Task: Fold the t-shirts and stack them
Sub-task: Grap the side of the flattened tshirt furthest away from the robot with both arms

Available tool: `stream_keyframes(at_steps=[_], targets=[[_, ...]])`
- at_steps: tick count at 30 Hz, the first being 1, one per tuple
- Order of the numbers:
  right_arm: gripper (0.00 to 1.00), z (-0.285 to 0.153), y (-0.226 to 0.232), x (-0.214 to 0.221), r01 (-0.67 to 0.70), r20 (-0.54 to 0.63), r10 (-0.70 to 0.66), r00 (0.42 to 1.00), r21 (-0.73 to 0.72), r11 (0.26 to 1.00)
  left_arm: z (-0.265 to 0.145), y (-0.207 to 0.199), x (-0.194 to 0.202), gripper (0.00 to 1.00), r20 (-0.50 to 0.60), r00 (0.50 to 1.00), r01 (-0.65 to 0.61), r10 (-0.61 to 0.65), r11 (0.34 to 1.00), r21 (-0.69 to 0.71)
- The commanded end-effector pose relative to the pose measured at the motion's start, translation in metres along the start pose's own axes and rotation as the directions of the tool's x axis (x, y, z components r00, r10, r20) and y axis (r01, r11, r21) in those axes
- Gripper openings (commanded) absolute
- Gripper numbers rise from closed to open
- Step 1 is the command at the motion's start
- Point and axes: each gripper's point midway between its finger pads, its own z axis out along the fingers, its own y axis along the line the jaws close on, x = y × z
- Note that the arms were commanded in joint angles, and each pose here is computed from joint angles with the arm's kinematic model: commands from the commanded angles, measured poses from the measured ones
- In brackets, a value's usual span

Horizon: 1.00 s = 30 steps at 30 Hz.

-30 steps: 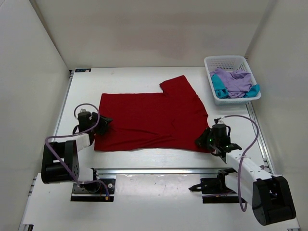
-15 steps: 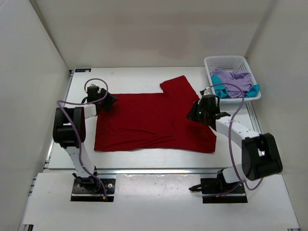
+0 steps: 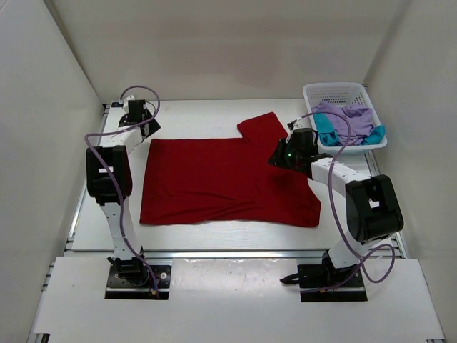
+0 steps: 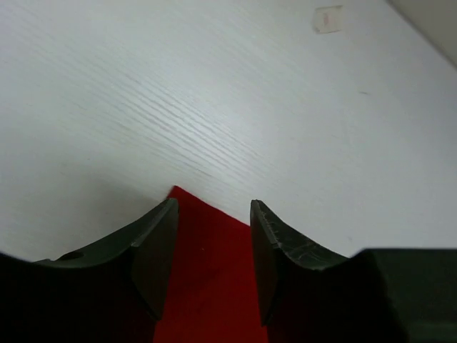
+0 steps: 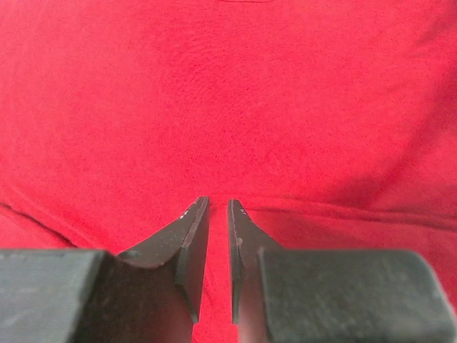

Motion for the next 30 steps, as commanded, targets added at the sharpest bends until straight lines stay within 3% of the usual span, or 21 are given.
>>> stream_keyframes(at_steps=[1, 14, 20, 23, 27, 30], targets=[[0.15, 0.005, 0.015, -0.034, 0.008, 0.077, -0.002, 0.997, -0.076, 0.997, 0.009, 0.031, 0.016, 0.55, -0.095, 0.991, -0.106, 0.095, 0.987, -0.120], [0.15, 0.010, 0.029, -0.031, 0.031, 0.074, -0.022, 0.997, -0.124, 0.992, 0.028, 0.014, 0.022, 0.60, -0.217, 0.959, -0.208, 0.185, 0.974, -0.090], [0.15, 0.004, 0.023, -0.045, 0.016, 0.102, -0.004, 0.995, -0.120, 0.993, 0.033, 0.013, 0.026, 0.46, -0.258, 0.947, -0.220, 0.191, 0.971, -0.091], [0.16, 0.000, 0.023, -0.059, 0.016, 0.129, 0.000, 0.992, -0.120, 0.993, 0.029, 0.017, 0.022, 0.45, -0.245, 0.952, -0.211, 0.182, 0.973, -0.096], [0.16, -0.006, 0.023, -0.077, 0.008, 0.160, 0.011, 0.987, -0.122, 0.993, 0.029, 0.021, 0.027, 0.53, -0.257, 0.947, -0.227, 0.194, 0.968, -0.105], [0.17, -0.012, 0.025, -0.084, 0.026, 0.175, -0.004, 0.985, -0.123, 0.992, 0.030, 0.021, 0.025, 0.49, -0.261, 0.943, -0.242, 0.205, 0.963, -0.117]])
